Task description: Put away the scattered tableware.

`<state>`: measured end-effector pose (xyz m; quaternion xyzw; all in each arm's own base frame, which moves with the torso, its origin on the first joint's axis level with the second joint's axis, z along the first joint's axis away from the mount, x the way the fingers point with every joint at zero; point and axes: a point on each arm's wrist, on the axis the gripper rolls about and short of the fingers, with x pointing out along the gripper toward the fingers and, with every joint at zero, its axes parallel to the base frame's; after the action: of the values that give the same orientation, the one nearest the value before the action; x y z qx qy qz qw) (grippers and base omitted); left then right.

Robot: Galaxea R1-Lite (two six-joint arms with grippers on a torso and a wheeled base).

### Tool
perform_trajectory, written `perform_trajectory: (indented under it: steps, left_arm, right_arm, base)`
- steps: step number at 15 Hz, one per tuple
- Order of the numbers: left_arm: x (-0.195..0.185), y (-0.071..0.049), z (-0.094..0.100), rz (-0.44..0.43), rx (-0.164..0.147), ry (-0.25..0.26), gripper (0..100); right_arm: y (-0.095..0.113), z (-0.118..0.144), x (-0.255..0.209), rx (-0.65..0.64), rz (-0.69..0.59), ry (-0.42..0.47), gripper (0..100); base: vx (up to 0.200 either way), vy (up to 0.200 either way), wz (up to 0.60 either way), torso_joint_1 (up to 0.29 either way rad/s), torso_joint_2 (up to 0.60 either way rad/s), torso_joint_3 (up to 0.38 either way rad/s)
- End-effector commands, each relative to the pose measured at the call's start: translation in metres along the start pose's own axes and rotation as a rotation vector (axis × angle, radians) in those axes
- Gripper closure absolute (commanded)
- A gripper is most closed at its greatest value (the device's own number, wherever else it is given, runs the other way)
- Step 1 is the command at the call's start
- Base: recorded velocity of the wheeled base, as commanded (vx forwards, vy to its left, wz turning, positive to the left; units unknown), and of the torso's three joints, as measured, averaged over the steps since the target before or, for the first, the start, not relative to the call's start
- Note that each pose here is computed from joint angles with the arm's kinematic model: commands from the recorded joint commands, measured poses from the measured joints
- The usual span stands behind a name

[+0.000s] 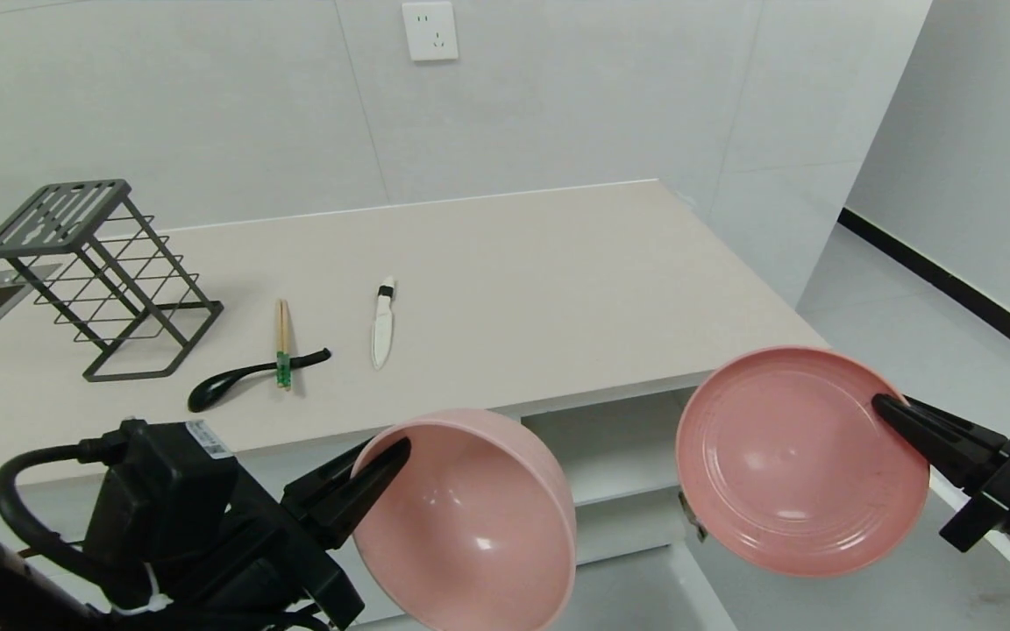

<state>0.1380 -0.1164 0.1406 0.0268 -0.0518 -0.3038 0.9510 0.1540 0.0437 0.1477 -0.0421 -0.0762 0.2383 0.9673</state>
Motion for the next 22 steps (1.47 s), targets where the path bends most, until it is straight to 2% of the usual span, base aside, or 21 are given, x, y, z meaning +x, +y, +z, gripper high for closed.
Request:
perform_trajectory:
  steps: [1,9,13,16,22]
  left_arm:
    - [-0.001,0.000,0.000,-0.001,0.000,-0.002,100]
    - [-0.002,0.000,0.000,-0.001,-0.005,-0.002,100]
    - [-0.003,0.000,-0.001,-0.001,-0.007,0.006,100]
    - [-0.007,0.000,-0.002,-0.001,-0.008,0.009,100]
    - [-0.010,0.001,0.000,0.001,-0.012,0.002,100]
  right_arm:
    - [0.000,0.000,0.000,0.000,0.001,0.001,100]
    - [0.000,-0.001,0.000,0.001,0.003,0.005,100]
    - [0.000,-0.009,0.005,0.004,0.011,0.045,100]
    - [0.011,-0.014,0.011,-0.001,0.078,0.068,100]
    - [0.009,-0.020,0.028,0.002,0.082,0.090,100]
  base:
    - [0.000,0.000,0.00,-0.276,0.55,0.281]
    - [0.000,0.000,0.00,-0.270,0.53,0.254]
    - [0.000,0.000,0.00,-0.257,0.50,0.235]
    - [0.000,0.000,0.00,-0.255,0.49,0.228]
    - [0.000,0.000,0.00,-0.248,0.40,0.185]
